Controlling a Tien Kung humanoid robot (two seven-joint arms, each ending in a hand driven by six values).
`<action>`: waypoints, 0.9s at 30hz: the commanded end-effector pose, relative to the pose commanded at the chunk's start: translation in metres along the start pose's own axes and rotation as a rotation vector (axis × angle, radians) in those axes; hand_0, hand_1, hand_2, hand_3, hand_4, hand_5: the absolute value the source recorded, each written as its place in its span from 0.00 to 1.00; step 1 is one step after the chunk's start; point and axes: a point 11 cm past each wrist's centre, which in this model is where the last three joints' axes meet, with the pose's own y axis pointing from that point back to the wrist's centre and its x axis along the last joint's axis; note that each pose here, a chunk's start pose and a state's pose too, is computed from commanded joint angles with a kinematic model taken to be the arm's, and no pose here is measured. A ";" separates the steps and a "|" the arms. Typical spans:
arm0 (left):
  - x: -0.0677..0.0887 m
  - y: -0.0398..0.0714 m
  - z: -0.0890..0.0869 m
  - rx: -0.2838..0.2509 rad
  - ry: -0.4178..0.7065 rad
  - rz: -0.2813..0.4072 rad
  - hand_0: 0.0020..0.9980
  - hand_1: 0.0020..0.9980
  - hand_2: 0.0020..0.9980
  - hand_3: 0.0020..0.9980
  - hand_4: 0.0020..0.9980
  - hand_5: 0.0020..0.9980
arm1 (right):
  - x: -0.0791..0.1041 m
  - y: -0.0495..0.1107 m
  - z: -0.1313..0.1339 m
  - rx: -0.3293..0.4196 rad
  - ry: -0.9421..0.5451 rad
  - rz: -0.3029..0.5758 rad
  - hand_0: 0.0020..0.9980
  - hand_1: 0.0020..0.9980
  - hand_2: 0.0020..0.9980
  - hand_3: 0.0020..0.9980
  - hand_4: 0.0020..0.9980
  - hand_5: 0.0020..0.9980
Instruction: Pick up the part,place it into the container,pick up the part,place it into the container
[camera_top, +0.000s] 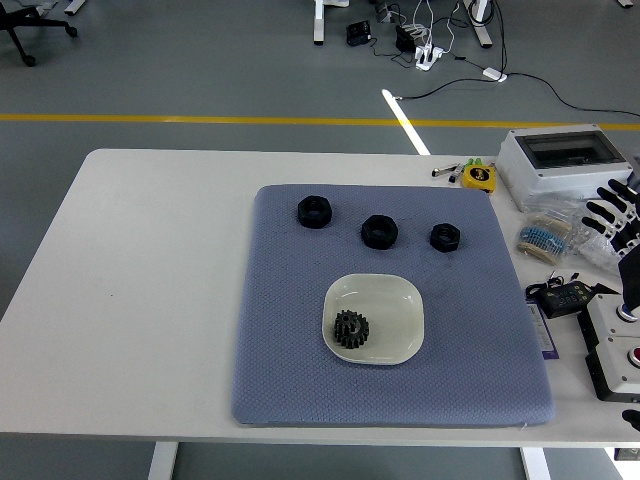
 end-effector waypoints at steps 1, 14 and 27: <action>0.000 0.000 0.000 0.000 0.000 0.001 0.71 0.65 0.67 0.58 0.68 0.63 | 0.001 0.001 0.000 -0.001 0.006 0.001 0.75 0.76 0.81 0.81 1.00 0.90; -0.002 0.000 -0.002 0.004 -0.026 0.002 0.70 0.66 0.67 0.58 0.67 0.63 | -0.003 0.010 0.007 -0.028 0.009 -0.012 0.77 0.77 0.81 0.82 1.00 0.90; 0.000 0.000 -0.003 0.003 -0.060 0.000 0.70 0.66 0.68 0.58 0.67 0.63 | -0.012 0.008 0.003 -0.016 -0.030 -0.024 0.76 0.76 0.81 0.81 1.00 0.90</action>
